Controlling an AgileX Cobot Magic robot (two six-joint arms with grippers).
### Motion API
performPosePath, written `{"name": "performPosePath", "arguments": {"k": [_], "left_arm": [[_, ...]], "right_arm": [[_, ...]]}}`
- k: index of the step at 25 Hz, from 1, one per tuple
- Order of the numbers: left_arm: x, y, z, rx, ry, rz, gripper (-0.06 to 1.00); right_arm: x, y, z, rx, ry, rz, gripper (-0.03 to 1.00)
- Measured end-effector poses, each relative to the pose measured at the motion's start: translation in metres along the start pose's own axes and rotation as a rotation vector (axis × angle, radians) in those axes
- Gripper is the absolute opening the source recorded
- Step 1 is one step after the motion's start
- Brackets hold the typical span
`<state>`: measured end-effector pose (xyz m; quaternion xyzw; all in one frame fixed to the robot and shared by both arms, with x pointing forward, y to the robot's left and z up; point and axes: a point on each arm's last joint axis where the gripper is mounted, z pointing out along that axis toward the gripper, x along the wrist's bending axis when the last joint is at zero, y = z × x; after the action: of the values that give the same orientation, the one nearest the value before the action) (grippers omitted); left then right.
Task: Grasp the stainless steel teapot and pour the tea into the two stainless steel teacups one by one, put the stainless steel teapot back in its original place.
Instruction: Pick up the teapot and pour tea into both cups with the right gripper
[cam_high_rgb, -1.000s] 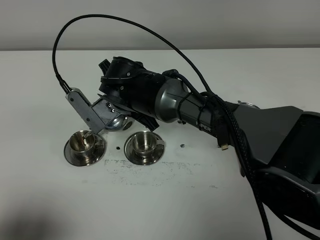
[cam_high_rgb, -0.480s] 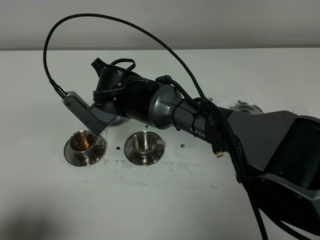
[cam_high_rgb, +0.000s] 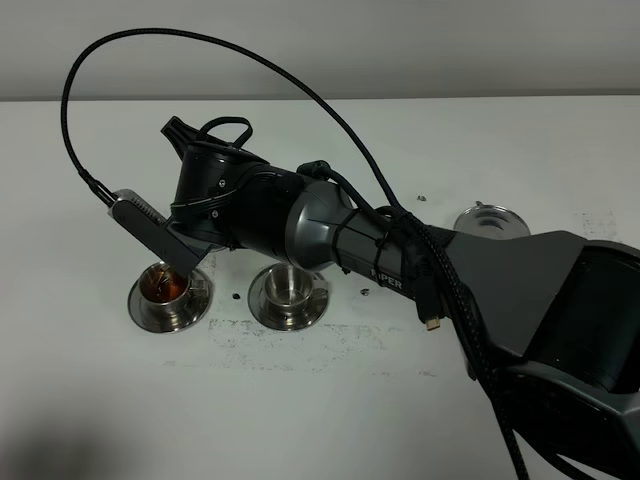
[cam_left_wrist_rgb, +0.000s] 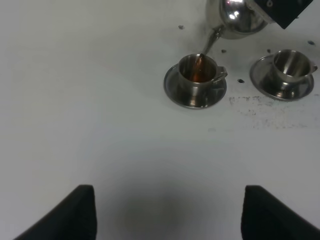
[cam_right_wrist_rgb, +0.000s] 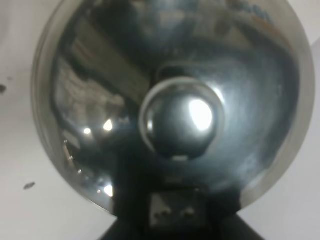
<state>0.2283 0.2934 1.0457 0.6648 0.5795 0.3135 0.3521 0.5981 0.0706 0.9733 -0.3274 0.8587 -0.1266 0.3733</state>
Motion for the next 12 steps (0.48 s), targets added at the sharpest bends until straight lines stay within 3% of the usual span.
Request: {"name": "performPosePath", "arguments": {"k": [12], "left_arm": [[0.0, 0.0, 0.0, 0.0, 0.0, 0.0, 0.58]], "right_arm": [[-0.0017, -0.0012, -0.0009, 0.028, -0.018, -0.03, 0.18]]}}
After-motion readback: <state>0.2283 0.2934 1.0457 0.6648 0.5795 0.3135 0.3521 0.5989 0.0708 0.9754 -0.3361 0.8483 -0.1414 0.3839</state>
